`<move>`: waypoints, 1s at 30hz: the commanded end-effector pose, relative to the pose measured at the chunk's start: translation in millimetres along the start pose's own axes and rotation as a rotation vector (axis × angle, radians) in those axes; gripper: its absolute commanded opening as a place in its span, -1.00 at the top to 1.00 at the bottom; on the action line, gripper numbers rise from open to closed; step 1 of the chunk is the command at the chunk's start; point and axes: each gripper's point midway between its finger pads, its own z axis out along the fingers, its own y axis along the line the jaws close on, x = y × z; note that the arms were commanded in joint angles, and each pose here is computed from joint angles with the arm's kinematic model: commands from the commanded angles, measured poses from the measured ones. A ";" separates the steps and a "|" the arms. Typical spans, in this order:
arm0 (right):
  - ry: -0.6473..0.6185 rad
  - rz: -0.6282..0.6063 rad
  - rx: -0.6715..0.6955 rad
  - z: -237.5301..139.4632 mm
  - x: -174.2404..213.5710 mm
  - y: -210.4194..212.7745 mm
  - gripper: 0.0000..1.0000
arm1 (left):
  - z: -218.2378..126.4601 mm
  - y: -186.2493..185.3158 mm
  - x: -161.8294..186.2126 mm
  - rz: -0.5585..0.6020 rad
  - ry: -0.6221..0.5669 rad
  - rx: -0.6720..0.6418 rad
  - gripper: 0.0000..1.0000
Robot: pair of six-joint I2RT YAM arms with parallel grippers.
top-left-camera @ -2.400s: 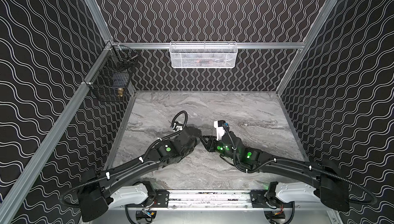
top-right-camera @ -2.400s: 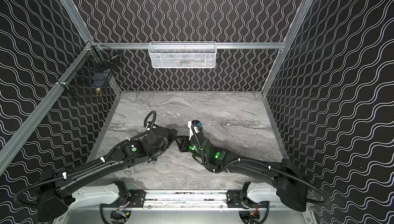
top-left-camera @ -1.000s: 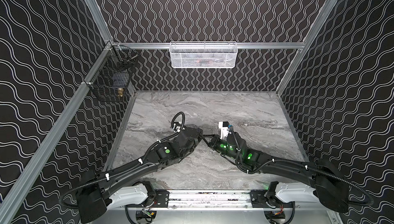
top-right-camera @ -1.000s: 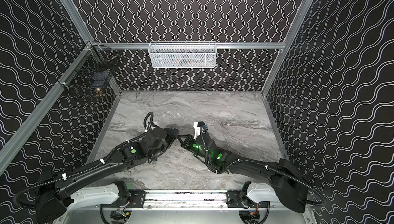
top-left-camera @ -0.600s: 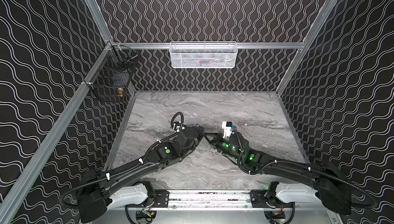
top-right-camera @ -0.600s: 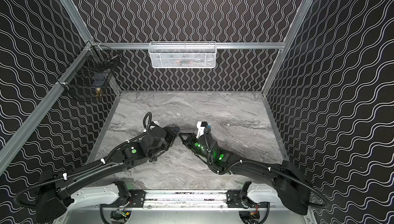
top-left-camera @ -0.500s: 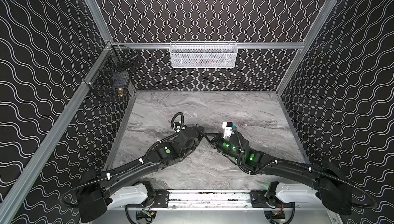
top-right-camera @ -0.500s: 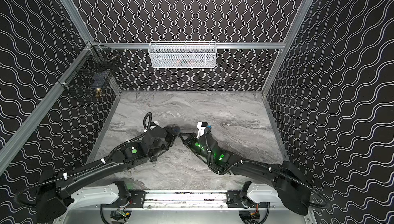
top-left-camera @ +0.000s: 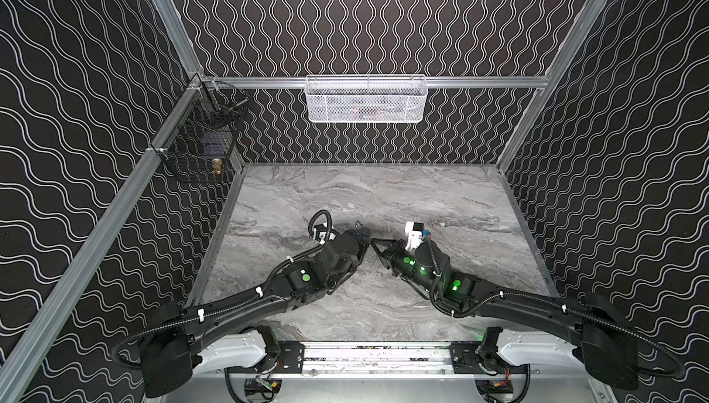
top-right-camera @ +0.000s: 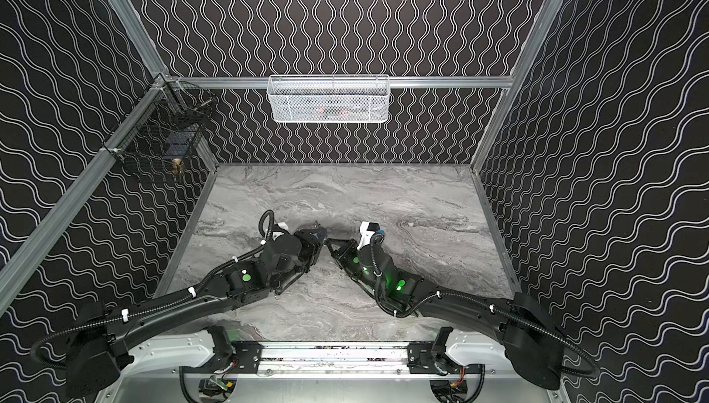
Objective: Unlock with the key
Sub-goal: 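Open the right gripper off the key and pull it away from the padlock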
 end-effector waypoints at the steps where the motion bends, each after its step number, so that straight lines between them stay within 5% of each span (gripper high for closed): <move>1: 0.028 0.076 -0.238 -11.9 2.8 65.2 1.00 | 1.4 1.9 26.8 -0.058 0.137 0.014 1.00; 9: 0.037 -0.016 -0.204 -4.4 9.8 48.5 1.00 | -3.2 -2.1 20.2 0.035 0.103 -0.014 1.00; 18: 0.004 -0.148 -0.147 -10.7 4.5 31.5 0.28 | -15.2 -1.1 -16.5 0.252 -0.069 -0.081 1.00; 25: -0.009 -0.259 -0.112 -22.8 -0.5 29.7 0.02 | -34.9 -13.6 -43.8 0.454 -0.176 -0.105 1.00; 30: -0.003 -0.427 -0.028 -30.0 -7.7 29.2 -0.16 | -50.9 -38.4 -51.6 0.765 -0.201 -0.079 1.00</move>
